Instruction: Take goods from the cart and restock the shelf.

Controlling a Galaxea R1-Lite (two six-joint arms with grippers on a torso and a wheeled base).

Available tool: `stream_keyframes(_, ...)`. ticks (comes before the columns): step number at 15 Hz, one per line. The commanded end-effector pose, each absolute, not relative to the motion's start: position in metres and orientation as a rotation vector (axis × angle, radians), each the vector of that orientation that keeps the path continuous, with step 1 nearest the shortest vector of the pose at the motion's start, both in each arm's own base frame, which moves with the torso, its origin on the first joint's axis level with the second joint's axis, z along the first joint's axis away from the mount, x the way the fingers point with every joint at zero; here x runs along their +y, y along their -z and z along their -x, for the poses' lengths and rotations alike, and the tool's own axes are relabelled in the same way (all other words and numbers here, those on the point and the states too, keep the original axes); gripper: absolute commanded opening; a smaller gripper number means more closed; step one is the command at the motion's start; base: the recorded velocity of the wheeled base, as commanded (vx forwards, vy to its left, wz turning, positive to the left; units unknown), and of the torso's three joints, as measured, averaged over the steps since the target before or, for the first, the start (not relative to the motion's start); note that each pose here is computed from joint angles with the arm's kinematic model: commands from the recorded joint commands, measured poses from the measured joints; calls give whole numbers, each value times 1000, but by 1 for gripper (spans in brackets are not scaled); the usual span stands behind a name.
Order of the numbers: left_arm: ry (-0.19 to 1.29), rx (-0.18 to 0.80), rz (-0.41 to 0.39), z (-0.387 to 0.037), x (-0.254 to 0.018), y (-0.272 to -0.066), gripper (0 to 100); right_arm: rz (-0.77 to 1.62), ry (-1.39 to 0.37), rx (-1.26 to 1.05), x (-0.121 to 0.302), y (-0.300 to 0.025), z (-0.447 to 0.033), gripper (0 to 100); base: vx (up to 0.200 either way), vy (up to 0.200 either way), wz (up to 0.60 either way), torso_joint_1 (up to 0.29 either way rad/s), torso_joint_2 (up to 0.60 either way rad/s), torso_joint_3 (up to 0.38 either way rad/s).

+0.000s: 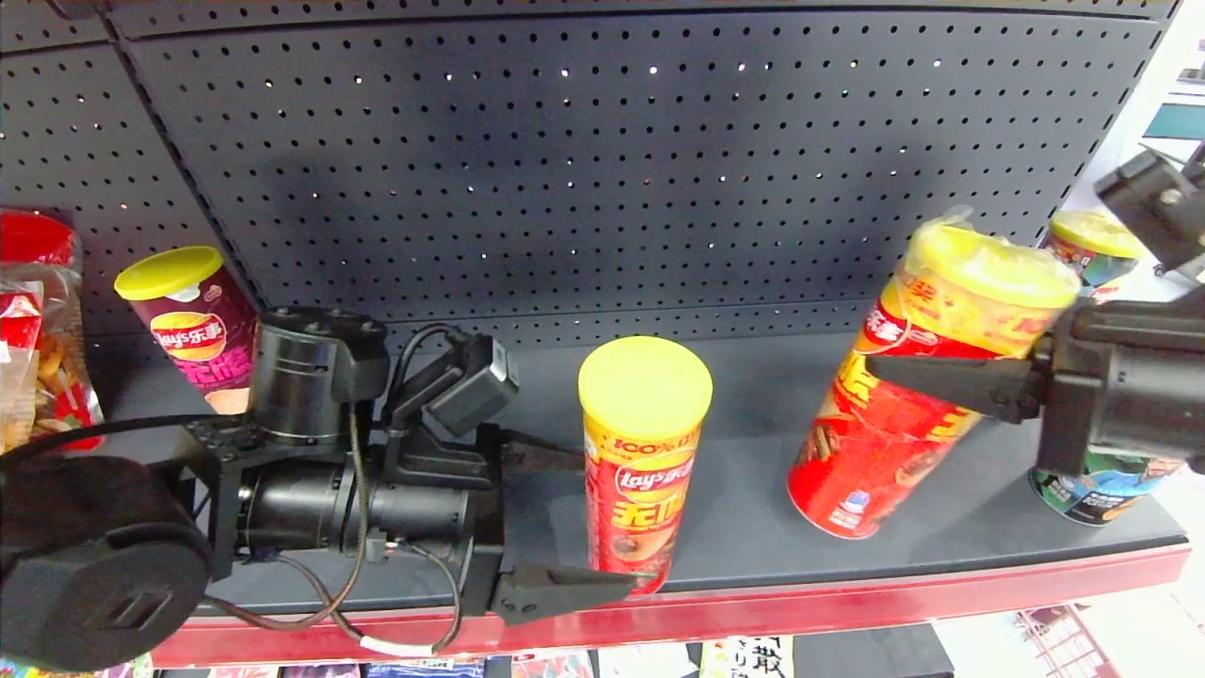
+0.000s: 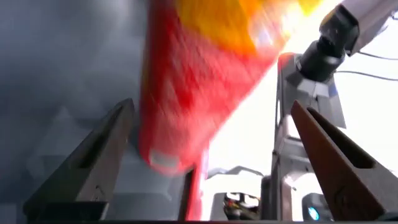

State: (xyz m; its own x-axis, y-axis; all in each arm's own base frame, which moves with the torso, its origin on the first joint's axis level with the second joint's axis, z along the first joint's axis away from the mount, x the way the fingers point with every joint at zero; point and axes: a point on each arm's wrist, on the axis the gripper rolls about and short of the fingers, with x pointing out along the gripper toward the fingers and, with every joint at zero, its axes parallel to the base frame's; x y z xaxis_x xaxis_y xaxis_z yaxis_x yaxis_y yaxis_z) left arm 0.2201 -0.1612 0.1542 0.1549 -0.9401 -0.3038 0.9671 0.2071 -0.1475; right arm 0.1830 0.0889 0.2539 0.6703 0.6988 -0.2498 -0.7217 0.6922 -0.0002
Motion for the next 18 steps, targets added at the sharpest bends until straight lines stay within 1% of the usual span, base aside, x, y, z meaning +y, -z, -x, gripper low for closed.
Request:
stream_keyframes(1,1324,360,-80,-204,-138,-156,100,106,-816,281,110,-242,-222,0,0,0,0,0,0,0)
stream_keyframes(4,1263,378,-67,-184,-111,-151,100,119,-830,278,131,-243,-254,0,0,0,0,0,0,0)
stream_keyframes(5,1251,384,-63,-181,-107,-149,100,122,-830,275,135,-243,-260,0,0,0,0,0,0,0)
stream_keyframes(6,1222,400,-57,-173,-97,-144,100,130,-856,262,151,-245,-272,0,0,0,0,0,0,0)
stream_keyframes(8,1195,399,-59,-166,-92,-143,100,134,-883,248,169,-247,-281,0,0,0,0,0,0,0)
stream_keyframes(9,1166,382,-61,-165,-87,-146,100,139,-896,250,180,-244,-291,0,0,0,0,0,0,0)
stream_keyframes(13,1097,361,-57,-162,-74,-148,100,178,-890,262,193,-229,-314,0,0,0,0,0,0,0)
stream_keyframes(16,1048,353,-72,-165,-74,-151,100,193,-859,287,201,-219,-318,0,0,0,0,0,0,0)
stream_keyframes(18,1047,355,-71,-165,-74,-150,100,194,-859,295,202,-216,-320,0,0,0,0,0,0,0)
